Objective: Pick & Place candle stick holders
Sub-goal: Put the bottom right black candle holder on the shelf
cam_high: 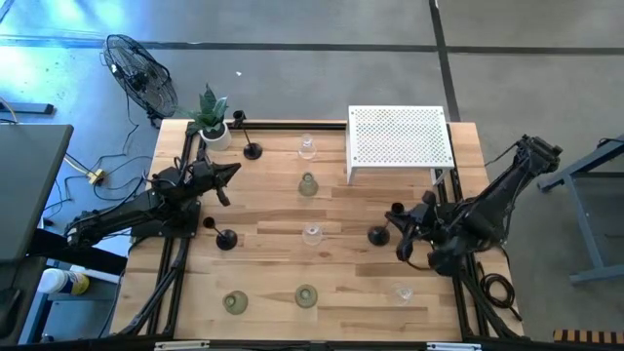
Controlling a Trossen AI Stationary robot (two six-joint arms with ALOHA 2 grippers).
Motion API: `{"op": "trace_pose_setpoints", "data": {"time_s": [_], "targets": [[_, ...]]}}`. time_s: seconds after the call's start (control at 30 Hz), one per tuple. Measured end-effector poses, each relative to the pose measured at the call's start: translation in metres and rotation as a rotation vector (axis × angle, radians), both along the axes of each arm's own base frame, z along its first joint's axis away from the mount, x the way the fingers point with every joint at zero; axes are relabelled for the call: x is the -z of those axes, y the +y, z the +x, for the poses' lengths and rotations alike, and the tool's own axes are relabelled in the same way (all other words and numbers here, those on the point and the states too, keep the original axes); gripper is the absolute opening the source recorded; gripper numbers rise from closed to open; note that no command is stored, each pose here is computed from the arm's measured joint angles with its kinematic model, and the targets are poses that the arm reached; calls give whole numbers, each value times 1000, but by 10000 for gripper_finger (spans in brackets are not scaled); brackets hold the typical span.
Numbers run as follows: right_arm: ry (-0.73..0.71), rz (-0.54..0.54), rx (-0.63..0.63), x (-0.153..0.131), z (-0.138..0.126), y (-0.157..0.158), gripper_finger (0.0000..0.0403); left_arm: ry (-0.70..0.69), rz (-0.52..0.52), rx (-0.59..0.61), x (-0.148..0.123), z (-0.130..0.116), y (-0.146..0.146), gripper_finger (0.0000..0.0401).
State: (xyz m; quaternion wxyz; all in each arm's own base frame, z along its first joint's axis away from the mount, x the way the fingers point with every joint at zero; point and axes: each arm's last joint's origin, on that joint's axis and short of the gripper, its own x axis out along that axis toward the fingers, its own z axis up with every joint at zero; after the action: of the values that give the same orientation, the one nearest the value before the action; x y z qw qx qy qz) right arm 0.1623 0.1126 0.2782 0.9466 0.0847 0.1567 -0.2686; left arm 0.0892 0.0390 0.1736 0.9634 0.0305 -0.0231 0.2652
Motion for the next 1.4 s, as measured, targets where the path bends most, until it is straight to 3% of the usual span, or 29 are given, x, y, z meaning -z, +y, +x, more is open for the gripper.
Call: {"op": "trace_pose_setpoints", "data": {"time_s": [0.3, 0.43, 0.6, 0.73, 1.03, 1.4], "targets": [[-53, -97, 192, -106, 30, -59, 9, 2, -9, 25, 1, 0, -1, 1], [-37, -156, 291, -146, 27, -98, 8, 33, -21, 36, 4, 1, -1, 1], [28, -170, 440, -169, 11, -152, 13, 36, -22, 52, 4, 1, -1, 1], [8, -138, 525, -168, -3, -191, 5, 38, -22, 57, 4, 1, -1, 1], [5, -64, 538, -131, -13, -273, 10, 38, -22, 56, 4, 1, -1, 1], [-5, -9, 571, -103, -34, -311, 10, 45, 11, 48, 3, 1, -1, 1]]}}
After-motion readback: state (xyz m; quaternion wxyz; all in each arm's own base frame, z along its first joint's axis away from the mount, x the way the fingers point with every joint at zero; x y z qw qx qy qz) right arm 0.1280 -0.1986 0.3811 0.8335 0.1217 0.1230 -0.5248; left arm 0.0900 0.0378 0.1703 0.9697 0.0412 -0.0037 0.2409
